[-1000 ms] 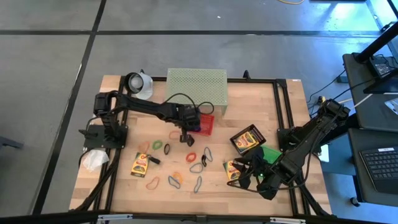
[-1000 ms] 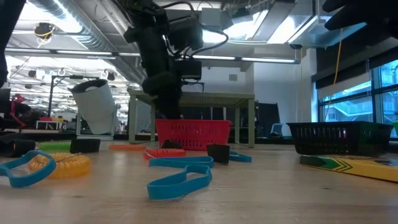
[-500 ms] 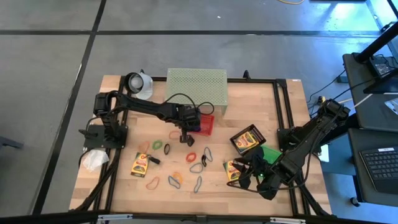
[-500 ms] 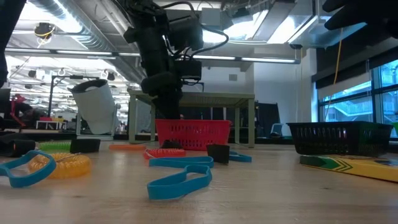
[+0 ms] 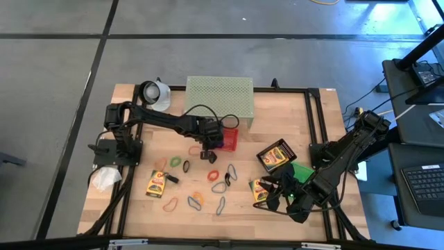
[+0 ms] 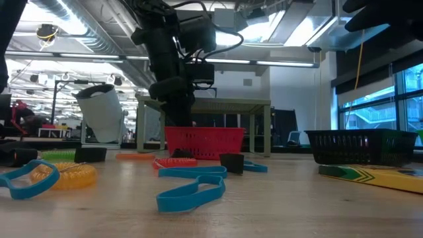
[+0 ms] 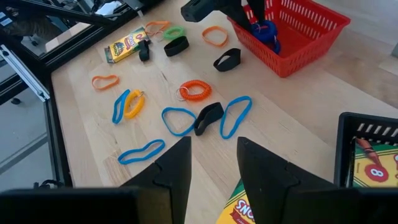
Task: Pick & Place Office Desk Supplies
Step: Put the orange spring keychain into the red bin
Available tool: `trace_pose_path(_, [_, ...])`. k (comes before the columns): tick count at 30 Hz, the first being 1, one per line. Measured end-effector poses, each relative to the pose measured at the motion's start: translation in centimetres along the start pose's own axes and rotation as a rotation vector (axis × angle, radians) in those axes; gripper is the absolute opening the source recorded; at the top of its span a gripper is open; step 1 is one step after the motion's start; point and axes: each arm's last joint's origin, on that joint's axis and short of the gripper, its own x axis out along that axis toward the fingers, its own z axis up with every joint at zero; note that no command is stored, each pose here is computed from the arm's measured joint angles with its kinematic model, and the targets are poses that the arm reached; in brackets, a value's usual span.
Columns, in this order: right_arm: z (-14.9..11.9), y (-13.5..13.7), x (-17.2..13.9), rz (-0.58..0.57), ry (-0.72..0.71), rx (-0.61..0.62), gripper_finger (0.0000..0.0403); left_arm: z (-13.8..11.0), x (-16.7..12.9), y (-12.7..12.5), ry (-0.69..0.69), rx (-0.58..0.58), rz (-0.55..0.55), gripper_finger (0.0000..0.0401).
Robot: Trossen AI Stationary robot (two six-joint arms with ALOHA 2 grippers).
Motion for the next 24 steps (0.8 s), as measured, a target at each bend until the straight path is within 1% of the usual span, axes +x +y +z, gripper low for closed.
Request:
trace_pose_path(3, [0.0,0.0,0.0,0.0,0.0,0.0,0.013,0.0,-0.2,0.0,-0.004,-0.001,0.0,0.0151])
trace_pose_path(6, [0.0,0.0,0.0,0.0,0.0,0.0,0.013,0.3,-1.0,0.1,-0.026,-0.032,0.005,0.0173])
trace_pose_path(12, [0.0,0.0,0.0,0.001,0.0,0.0,0.013,1.5,-4.0,0.2,-0.059,-0.045,-0.018,0.0182])
trace_pose_path(15, [0.0,0.0,0.0,0.001,0.0,0.0,0.013,1.9,-5.1,-0.6,-0.044,-0.018,-0.099,0.0182])
trace_pose_path(17, [0.0,0.0,0.0,0.002,0.0,0.001,0.013,1.9,-5.5,-1.6,-0.03,0.049,-0.182,0.0182])
trace_pose_path(19, [0.0,0.0,0.0,0.003,0.0,0.002,0.013,1.7,-5.6,-3.0,-0.011,0.164,-0.229,0.0182])
trace_pose_path(22, [0.0,0.1,0.0,0.008,-0.001,0.007,0.013,1.3,-5.7,-5.1,0.018,0.34,-0.23,0.0182])
trace_pose_path(24, [0.0,0.1,0.0,0.011,-0.002,0.009,0.013,1.2,-5.8,-6.4,0.018,0.39,-0.225,0.0182])
